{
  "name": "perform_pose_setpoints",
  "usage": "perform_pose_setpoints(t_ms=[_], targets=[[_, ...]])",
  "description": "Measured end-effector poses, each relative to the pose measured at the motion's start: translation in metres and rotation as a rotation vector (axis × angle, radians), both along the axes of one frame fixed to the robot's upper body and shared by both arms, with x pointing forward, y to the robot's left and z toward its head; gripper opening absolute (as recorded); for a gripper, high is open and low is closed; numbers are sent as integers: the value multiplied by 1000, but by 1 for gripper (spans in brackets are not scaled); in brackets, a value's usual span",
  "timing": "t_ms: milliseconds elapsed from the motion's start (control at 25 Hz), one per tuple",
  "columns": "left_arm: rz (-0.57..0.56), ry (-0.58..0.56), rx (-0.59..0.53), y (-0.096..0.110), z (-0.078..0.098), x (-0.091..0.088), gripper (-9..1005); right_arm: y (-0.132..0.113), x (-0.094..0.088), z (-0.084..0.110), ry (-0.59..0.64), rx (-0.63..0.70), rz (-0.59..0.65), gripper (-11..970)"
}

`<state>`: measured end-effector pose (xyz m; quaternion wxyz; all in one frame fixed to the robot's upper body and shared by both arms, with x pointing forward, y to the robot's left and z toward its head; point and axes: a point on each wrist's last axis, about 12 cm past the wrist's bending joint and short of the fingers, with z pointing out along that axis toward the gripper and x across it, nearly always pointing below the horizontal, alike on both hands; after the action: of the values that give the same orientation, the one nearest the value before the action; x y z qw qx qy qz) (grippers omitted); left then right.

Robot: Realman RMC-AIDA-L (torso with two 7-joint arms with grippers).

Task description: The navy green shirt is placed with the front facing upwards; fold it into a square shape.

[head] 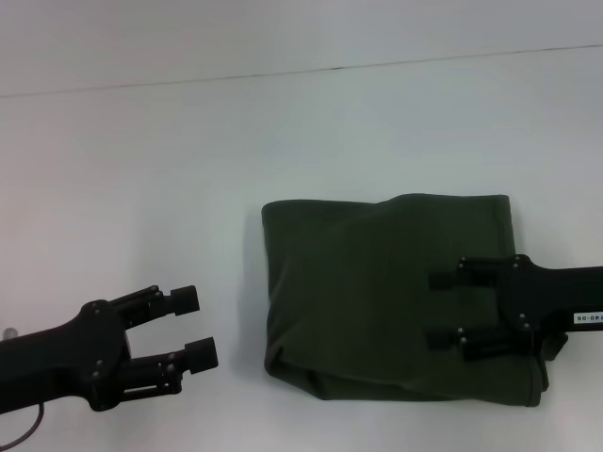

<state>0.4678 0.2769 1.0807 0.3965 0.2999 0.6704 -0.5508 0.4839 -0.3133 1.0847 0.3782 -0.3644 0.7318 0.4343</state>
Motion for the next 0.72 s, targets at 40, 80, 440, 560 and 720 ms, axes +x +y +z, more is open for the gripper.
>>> perform_pose_setpoints(t_ms=[40, 80, 440, 560, 720], targets=[[-1, 0, 0, 0, 0, 0, 885, 0, 1, 1, 4, -8, 2, 924], [-3, 0, -1, 0, 0, 1, 885, 1, 2, 2, 7, -15, 3, 924], [-9, 1, -3, -1, 2, 2, 885, 0, 4, 3, 8, -21, -7, 924], [-9, 3, -3, 0, 3, 3, 885, 0, 5, 4, 14, -20, -9, 924], [-12, 1, -3, -1, 3, 4, 885, 1, 5, 4, 13, -20, -9, 924]])
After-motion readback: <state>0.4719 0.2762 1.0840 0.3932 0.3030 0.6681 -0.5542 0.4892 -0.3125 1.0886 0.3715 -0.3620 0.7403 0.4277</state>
